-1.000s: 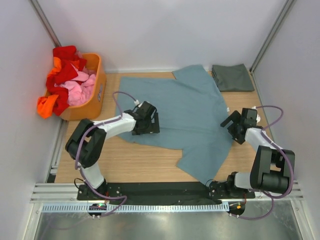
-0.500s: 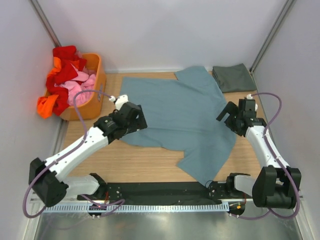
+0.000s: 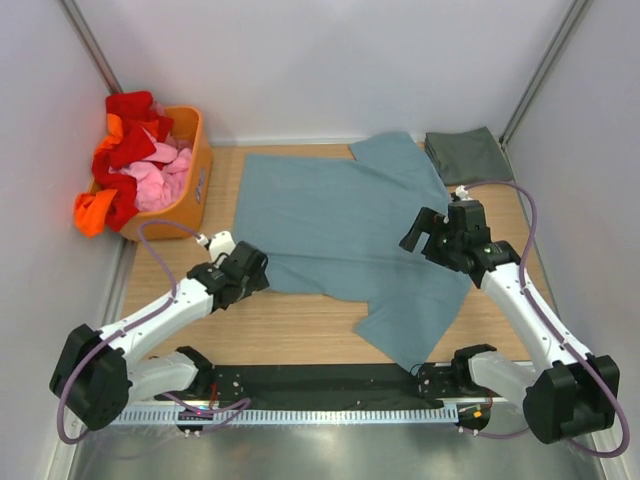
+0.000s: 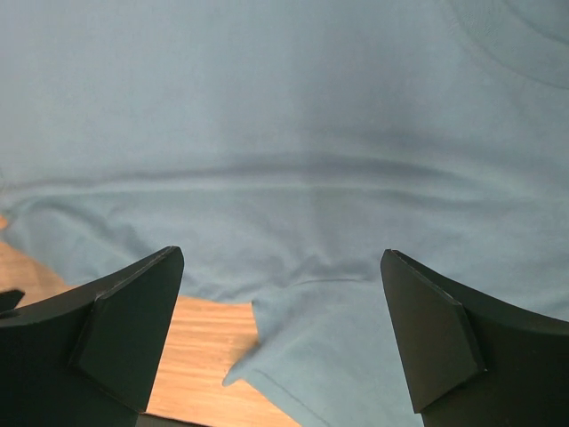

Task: Fold and stack the t-shirts
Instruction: Flatten the tshirt out

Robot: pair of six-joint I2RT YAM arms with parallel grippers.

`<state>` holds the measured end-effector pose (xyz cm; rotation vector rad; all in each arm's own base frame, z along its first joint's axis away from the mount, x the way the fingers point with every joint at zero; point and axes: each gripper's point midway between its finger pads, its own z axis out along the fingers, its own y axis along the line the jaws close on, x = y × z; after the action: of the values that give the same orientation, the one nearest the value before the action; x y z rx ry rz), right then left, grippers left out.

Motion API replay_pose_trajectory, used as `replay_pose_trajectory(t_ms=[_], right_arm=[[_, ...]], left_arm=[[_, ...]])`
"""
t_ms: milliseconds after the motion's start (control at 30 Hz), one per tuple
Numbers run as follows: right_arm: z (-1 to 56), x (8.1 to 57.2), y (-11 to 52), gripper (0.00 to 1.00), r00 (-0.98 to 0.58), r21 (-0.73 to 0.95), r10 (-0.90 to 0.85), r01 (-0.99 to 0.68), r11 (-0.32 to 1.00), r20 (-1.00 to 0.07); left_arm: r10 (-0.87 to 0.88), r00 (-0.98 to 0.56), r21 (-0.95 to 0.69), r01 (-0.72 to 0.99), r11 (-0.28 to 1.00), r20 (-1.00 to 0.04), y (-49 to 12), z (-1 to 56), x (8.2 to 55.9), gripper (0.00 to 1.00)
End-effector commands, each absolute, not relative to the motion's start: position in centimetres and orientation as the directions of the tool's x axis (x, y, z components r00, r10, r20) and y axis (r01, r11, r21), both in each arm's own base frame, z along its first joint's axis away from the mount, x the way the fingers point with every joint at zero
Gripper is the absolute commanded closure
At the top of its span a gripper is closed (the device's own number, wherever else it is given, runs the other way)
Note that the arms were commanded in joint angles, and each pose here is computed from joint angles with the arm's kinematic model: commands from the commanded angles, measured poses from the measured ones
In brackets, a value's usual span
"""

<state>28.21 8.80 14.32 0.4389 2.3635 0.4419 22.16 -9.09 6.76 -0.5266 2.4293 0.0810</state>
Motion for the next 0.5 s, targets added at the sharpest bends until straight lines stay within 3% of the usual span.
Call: replay_pose_trajectory(t_ms=[0,467], right_arm=[[15.0,27.8,9.9,0.0,-0.703,0.456,0.417,0.147,0.878,-0.576],[15.1,27.2,11.4,0.0,-0.712,0.475,0.396,0.099,0.875,-0.58]], left_arm=[[-0.439,-0.609,-0.172,-0.447,0.878,-0.66,-8.9,7.2,24.7,0.02],[-0.493,-0.571,-0.267,-0.436,0.859,-0.656,-10.5,4.1,27.7,0.19]])
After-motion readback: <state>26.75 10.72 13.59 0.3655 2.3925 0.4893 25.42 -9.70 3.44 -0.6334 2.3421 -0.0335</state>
